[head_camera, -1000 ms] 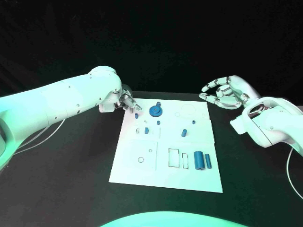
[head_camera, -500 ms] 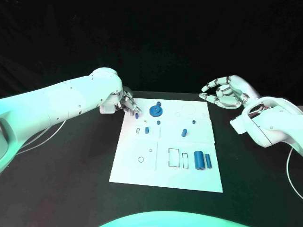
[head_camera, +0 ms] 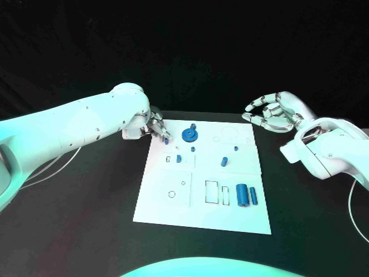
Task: Assemble the parts on the task board
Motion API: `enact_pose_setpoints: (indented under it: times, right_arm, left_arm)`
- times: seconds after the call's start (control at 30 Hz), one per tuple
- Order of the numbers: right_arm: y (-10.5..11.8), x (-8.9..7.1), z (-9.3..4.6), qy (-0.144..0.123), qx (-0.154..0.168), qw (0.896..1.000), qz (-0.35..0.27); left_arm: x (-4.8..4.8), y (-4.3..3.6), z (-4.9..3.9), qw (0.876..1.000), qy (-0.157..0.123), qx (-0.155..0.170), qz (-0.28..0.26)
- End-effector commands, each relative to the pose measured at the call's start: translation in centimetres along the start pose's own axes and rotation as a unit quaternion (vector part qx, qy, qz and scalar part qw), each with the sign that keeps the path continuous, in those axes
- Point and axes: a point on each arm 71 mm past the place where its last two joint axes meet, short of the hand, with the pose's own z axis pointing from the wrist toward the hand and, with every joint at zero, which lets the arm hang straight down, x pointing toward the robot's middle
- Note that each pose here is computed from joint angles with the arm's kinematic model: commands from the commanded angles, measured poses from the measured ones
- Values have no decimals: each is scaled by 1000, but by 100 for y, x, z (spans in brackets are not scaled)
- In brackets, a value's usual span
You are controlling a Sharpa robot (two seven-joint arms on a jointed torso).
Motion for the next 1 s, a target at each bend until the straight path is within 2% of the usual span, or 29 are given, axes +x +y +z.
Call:
enact_pose_setpoints:
  times: [0.03,0.67,0.8,1.0]
  right_arm:
    - [8,15,1,6,-4,1000,-1]
    - [0,18,5,7,-3,1000,-1]
    - [-3,17,4,7,-2,1000,-1]
    - [-11,8,0,7,-1,1000,-1]
  left_arm:
    - [18,-36,3,1000,10,12,-2]
    - [18,-34,-11,999,7,33,-40]
    - [30,-10,-43,998,9,37,-53]
    - [85,49,-157,996,10,48,-71]
